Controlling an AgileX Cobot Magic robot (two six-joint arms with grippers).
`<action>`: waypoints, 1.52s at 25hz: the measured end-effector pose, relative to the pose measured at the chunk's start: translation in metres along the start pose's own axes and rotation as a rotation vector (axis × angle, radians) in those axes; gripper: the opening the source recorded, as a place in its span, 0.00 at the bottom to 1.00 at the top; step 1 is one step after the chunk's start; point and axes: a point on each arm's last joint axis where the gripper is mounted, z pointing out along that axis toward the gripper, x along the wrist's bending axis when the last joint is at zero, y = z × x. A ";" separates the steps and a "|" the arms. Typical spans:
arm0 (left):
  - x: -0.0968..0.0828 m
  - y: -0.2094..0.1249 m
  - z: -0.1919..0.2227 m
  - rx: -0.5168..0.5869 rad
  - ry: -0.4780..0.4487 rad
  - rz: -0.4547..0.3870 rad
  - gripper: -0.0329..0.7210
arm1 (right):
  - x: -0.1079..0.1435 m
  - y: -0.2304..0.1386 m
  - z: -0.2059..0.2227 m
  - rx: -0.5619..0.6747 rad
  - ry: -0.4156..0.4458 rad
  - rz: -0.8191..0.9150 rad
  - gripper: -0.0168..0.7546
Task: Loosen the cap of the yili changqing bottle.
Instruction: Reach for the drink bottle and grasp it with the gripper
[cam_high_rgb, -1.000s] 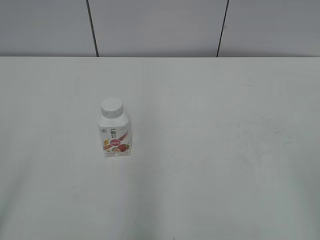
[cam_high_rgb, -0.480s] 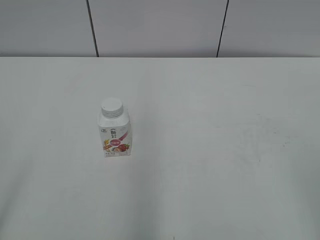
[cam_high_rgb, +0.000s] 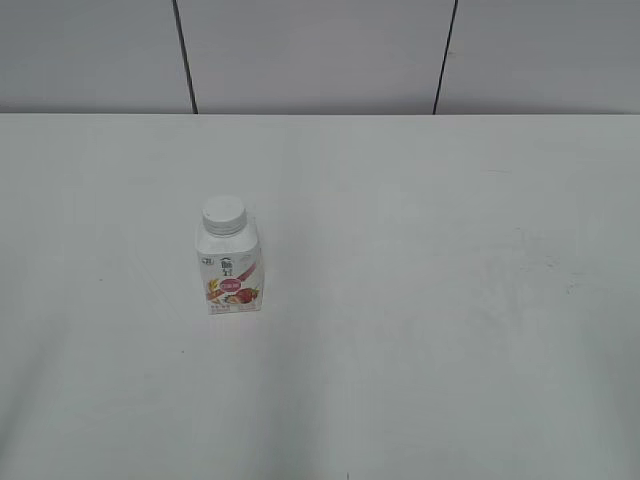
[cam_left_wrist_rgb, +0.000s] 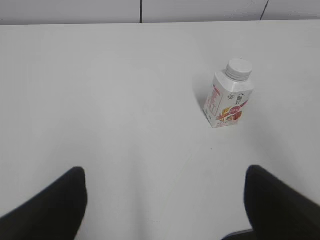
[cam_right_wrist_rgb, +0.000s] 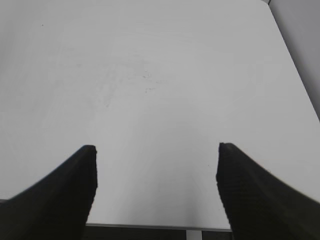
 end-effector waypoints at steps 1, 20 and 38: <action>0.000 0.000 0.000 0.000 0.000 0.000 0.82 | 0.000 0.000 0.000 0.000 0.000 0.000 0.78; 0.004 0.026 0.015 -0.438 0.038 0.044 0.82 | 0.000 0.000 0.000 0.000 0.000 0.000 0.78; 0.005 0.001 0.078 -0.505 0.027 0.055 0.62 | 0.000 0.000 0.000 0.000 0.000 0.000 0.78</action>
